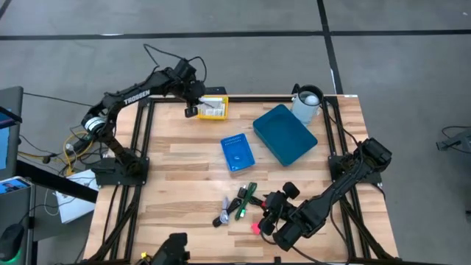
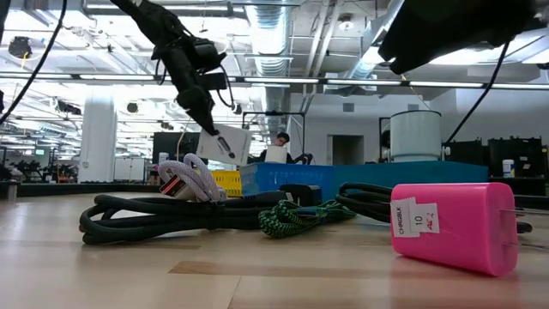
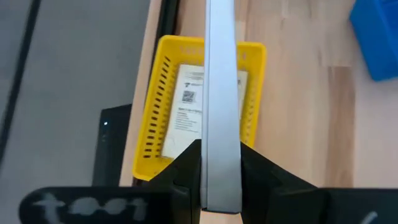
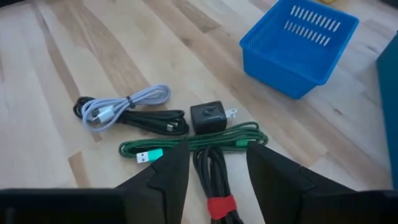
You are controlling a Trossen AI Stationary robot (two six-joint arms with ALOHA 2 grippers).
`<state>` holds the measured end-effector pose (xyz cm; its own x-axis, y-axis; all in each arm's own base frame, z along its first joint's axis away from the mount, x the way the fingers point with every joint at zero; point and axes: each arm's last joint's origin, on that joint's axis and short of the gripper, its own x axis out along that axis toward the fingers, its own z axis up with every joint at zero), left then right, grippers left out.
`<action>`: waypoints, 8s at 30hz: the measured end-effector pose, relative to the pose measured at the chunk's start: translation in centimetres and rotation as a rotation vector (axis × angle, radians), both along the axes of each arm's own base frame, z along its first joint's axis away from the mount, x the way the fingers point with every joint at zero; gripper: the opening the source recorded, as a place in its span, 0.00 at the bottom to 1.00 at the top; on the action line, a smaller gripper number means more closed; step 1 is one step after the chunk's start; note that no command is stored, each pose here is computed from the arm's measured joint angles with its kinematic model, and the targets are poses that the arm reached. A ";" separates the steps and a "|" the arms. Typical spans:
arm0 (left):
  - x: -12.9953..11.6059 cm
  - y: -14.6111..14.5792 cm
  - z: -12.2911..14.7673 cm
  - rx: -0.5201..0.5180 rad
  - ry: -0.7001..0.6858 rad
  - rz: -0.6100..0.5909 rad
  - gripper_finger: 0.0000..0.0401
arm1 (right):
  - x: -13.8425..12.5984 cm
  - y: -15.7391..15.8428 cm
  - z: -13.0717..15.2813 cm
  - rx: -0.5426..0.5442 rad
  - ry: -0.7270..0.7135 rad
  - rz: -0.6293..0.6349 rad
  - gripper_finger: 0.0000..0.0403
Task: Pick and place items into bin
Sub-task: Put the white card reader box into the yellow bin, then put the black charger cable into the dark blue bin, then put the green charger cable into the dark blue bin
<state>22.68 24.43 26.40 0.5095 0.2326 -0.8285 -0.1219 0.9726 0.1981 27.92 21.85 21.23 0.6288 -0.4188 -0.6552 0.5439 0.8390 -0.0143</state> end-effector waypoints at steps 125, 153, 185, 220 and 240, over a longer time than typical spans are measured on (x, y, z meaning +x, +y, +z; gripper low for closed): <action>-10.1 -20.9 2.6 -0.420 -0.876 0.119 0.43 | 2.8 -3.8 -9.8 0.256 0.461 0.063 0.61; -10.3 -21.0 1.9 -0.433 -0.796 0.140 0.43 | 4.6 -3.4 -5.5 0.178 0.480 -0.025 0.17; -10.9 -21.2 0.2 -0.491 -0.614 0.220 0.43 | 5.3 -21.8 7.7 0.050 0.693 -0.369 0.17; -11.0 -21.2 0.0 -0.521 -0.607 0.260 0.43 | 2.0 -29.4 -0.9 0.233 0.879 -0.260 0.57; -11.0 -21.2 0.0 -0.512 -0.609 0.268 0.43 | 5.1 -16.5 1.7 0.166 0.711 0.253 0.56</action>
